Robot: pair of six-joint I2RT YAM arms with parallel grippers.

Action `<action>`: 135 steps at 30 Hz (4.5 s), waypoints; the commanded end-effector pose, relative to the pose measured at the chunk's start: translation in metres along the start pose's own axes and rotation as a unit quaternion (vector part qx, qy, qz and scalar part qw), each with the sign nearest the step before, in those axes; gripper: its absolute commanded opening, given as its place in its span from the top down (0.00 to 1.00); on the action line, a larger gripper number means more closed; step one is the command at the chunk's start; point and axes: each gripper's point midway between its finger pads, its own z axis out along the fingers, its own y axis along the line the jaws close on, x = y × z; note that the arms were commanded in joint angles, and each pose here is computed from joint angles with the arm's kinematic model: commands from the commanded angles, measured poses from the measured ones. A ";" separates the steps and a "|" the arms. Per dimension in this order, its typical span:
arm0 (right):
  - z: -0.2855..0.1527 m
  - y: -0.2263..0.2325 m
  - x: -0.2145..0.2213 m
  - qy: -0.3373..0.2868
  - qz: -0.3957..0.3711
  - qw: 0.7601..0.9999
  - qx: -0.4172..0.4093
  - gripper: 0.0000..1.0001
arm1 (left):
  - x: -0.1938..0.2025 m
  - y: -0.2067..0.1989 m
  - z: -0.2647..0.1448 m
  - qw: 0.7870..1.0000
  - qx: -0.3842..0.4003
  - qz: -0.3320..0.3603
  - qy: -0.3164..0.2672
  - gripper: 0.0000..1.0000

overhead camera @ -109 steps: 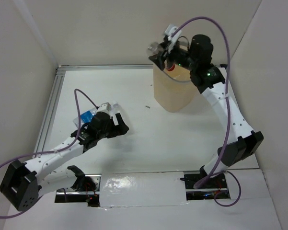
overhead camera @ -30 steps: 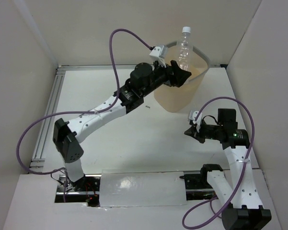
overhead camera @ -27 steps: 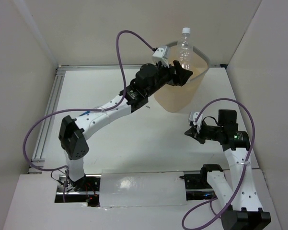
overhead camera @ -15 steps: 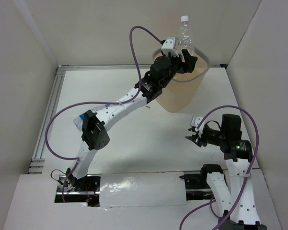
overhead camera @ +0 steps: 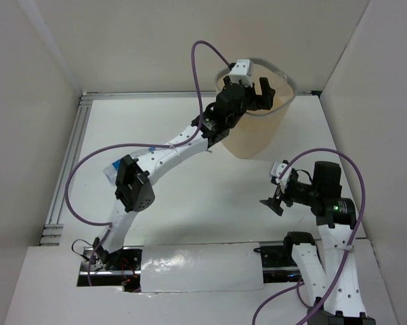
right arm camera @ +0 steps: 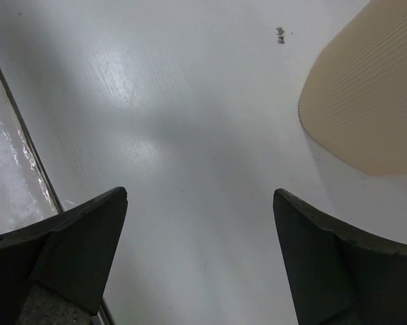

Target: Put the plastic bottles in the bin

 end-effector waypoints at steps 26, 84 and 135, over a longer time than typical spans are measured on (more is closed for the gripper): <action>0.016 -0.015 0.020 0.007 0.017 1.000 0.008 0.00 | 0.008 0.309 -0.284 0.925 -0.262 0.064 0.268 0.52; 0.019 -0.024 0.028 0.027 0.033 0.999 0.007 0.00 | 0.136 0.421 -0.256 0.807 -0.318 0.178 0.464 0.49; 0.019 -0.004 0.047 0.037 -0.025 0.999 -0.010 0.88 | -0.142 0.023 -0.029 0.944 0.285 -0.166 -0.026 0.63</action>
